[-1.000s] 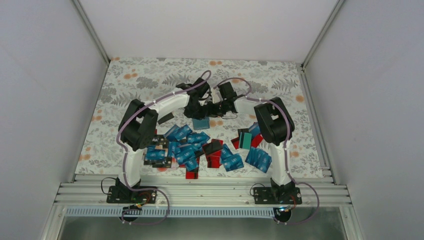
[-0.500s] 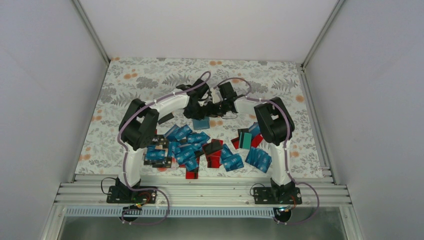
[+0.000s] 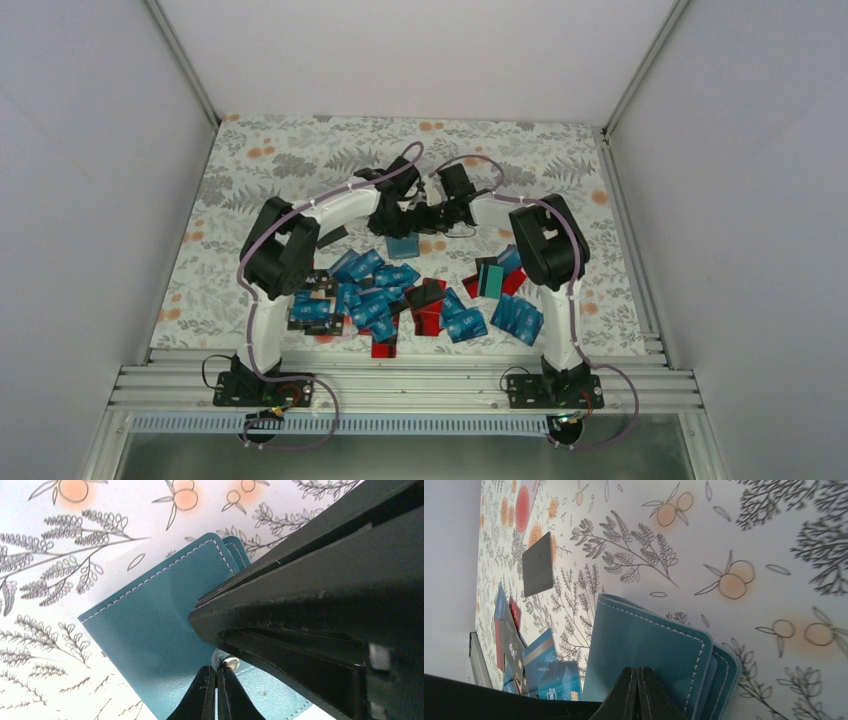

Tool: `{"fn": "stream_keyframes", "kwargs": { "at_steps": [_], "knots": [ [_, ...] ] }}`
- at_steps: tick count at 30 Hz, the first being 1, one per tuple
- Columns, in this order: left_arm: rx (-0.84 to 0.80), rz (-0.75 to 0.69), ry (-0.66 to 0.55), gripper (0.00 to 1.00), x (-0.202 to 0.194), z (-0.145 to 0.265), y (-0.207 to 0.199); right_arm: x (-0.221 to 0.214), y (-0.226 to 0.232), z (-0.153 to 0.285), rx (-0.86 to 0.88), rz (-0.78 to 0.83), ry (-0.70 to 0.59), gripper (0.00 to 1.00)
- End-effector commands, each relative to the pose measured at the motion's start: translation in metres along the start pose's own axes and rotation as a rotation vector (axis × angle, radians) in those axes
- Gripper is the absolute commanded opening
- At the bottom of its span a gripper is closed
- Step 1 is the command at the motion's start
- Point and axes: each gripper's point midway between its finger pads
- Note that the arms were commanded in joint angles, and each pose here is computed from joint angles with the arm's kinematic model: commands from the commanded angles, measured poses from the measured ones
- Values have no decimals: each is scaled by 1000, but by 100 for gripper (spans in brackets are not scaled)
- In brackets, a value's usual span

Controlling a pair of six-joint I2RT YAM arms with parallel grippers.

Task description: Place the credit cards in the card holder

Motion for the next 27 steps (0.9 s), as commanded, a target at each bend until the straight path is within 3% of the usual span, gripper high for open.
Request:
{"fn": "stream_keyframes", "kwargs": {
  "at_steps": [1, 11, 19, 27],
  "knots": [
    [91, -4, 54, 3, -7, -40, 20, -43, -51, -10, -168, -94, 99, 4],
    [174, -10, 140, 2, -30, -69, 43, -41, -46, -6, -156, -92, 94, 5],
    [123, -24, 153, 2, -38, -76, 38, -9, -3, 46, -108, -4, -48, 4],
    [101, -32, 138, 2, -33, -73, 34, -15, 10, 59, -41, -3, -58, 4]
  ]
}}
Point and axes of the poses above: each gripper's point midway between its finger pads, its own z axis back along the fingers, its own y axis along the line the jaws close on, x = y × z, and after that the axes turned 3 degrees about z, right-handed
